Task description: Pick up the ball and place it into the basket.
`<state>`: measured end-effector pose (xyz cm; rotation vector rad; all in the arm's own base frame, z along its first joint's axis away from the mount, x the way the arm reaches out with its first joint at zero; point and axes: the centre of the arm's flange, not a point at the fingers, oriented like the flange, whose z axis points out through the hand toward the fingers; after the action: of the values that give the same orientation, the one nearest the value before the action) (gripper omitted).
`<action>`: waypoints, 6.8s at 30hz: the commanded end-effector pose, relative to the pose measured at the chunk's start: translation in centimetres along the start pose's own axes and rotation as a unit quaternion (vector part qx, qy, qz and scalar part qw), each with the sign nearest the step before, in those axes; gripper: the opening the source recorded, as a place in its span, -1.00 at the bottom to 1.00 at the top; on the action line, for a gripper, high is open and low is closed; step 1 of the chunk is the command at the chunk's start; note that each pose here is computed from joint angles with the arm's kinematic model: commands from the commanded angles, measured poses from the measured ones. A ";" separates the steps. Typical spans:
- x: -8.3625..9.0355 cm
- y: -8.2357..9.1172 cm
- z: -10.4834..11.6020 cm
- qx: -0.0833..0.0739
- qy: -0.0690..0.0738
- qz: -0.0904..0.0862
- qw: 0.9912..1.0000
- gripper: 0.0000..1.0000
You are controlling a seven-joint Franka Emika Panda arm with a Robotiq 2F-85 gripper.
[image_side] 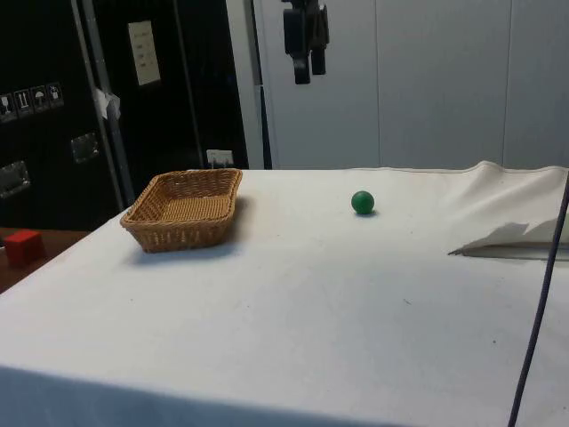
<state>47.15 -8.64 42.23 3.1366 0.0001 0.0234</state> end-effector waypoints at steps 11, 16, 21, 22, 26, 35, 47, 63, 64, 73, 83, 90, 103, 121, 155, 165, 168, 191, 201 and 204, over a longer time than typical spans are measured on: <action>-1.1 1.0 2.8 -0.001 0.021 0.003 1.000 1.00; -1.8 1.5 4.6 0.002 0.029 0.006 1.000 1.00; -2.1 2.1 6.1 0.002 0.034 0.006 0.999 1.00; -2.1 2.3 6.5 0.001 0.035 0.006 0.999 1.00; -2.3 3.2 8.2 -0.002 0.038 0.008 0.999 1.00; -2.7 4.8 10.7 -0.004 0.042 0.010 0.999 1.00; -3.2 7.8 14.0 -0.005 0.044 0.014 0.999 1.00; -4.1 10.8 17.3 0.003 0.034 0.014 0.999 1.00; -4.2 11.0 17.5 0.003 0.033 0.014 0.999 1.00; -5.1 12.2 19.6 0.002 0.028 0.012 1.000 1.00; -5.4 13.0 21.0 -0.003 0.027 0.008 1.000 1.00; -5.8 12.9 22.1 0.002 0.026 0.009 1.000 1.00; -5.9 12.6 23.8 0.030 0.020 0.014 0.999 1.00; -5.6 12.4 24.9 0.051 0.019 0.018 0.998 1.00; -5.1 11.8 22.4 0.052 0.032 0.014 0.998 -0.97; -4.5 11.5 20.9 0.051 0.040 0.011 0.998 -0.97; -4.2 11.3 20.4 0.052 0.044 0.010 0.998 -0.97; -2.0 9.9 16.6 0.052 0.064 0.000 0.997 -0.97; 0.1 8.6 14.1 0.050 0.077 -0.005 0.996 -0.97; 0.2 8.4 13.9 0.054 0.084 -0.007 0.995 -0.97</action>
<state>47.59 -17.10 28.40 3.2299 0.0248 0.2979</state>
